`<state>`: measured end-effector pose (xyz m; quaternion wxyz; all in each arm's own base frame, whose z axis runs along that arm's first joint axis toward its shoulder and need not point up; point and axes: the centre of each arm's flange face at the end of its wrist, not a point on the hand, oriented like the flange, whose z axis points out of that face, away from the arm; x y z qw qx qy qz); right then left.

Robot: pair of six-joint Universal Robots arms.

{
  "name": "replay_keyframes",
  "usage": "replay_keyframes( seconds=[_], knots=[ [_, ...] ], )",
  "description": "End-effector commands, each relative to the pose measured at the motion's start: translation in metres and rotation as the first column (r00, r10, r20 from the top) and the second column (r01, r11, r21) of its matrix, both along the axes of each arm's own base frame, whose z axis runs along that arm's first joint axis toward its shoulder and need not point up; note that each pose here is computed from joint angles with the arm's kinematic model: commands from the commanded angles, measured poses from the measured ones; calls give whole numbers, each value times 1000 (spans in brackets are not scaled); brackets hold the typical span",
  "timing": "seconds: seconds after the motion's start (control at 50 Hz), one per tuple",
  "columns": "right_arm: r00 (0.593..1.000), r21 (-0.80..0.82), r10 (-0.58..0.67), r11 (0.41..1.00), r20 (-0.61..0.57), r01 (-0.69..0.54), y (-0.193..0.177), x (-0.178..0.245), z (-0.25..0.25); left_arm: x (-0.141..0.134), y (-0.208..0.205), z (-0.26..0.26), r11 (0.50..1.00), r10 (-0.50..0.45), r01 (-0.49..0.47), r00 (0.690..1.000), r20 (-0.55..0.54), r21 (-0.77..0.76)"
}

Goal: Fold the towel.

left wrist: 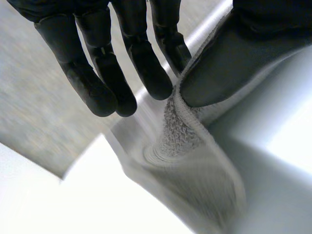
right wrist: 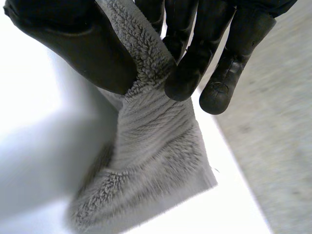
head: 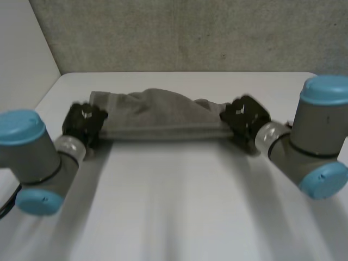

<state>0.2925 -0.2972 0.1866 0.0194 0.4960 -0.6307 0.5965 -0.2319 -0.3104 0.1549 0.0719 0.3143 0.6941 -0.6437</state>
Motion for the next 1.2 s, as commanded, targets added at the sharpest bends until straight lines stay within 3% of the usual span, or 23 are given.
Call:
replay_keyframes(
  seconds=[0.02, 0.2, 0.38, 0.72, 1.06, 1.2],
  knots=[
    [999, 99, 0, 995, -44, 5, 23, -11, -24, 11, 33, -16, 998, -9, 4, 998, 70, 62],
    [999, 125, 27, 992, -38, -22, 34, -16, -25, 9, 35, -11, 999, -12, 9, 998, 64, 40],
    [998, 53, 61, 997, 6, -61, 42, -17, 4, 12, 31, -10, 999, 1, -3, 998, 62, 34],
    [999, -37, 0, 999, 36, 2, 18, -29, 11, 13, 32, -12, 999, 0, -2, 998, 61, 41],
    [999, 136, -33, 990, 11, 31, 55, -53, -15, 10, 31, -12, 999, -9, 7, 998, 60, 40],
    [987, 242, -85, 969, 137, 50, 56, -66, -36, 12, 29, -12, 999, -2, -1, 998, 60, 40]
  ],
)
